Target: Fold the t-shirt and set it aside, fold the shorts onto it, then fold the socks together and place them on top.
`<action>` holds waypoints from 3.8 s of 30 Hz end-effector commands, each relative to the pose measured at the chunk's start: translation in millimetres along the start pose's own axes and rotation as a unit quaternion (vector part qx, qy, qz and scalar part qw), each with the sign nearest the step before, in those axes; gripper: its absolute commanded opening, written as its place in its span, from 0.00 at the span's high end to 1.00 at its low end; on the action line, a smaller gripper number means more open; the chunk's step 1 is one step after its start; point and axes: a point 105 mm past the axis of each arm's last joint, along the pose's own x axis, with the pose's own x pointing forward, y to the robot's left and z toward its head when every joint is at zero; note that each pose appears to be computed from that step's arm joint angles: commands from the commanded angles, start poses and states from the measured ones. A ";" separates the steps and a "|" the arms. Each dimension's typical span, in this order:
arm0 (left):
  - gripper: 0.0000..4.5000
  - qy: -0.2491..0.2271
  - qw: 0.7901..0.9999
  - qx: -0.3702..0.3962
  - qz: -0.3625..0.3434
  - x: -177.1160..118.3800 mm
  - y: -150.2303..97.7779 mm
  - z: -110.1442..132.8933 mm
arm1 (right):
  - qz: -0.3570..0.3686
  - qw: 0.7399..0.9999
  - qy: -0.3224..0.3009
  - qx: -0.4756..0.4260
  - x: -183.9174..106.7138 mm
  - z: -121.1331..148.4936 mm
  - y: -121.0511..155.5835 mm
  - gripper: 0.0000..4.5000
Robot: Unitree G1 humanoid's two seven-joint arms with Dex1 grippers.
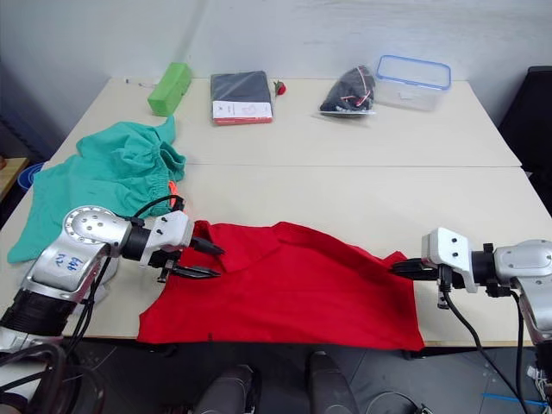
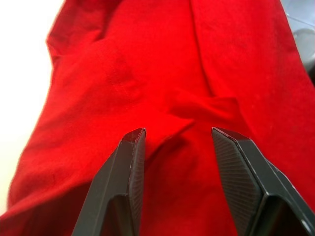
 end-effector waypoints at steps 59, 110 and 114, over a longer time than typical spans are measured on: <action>0.99 -0.195 0.922 -0.324 0.081 -78.5 25.3 31.2 | 0.013 0.988 0.050 -0.145 2.3 -25.7 7.7 1.00; 1.00 0.054 0.987 -0.126 0.086 23.3 15.3 -45.3 | -0.002 0.994 0.076 -0.077 76.8 8.0 12.2 1.00; 1.00 0.070 0.986 -0.122 0.088 23.3 15.9 -53.9 | -0.017 0.988 0.119 -0.102 73.7 -9.1 5.5 1.00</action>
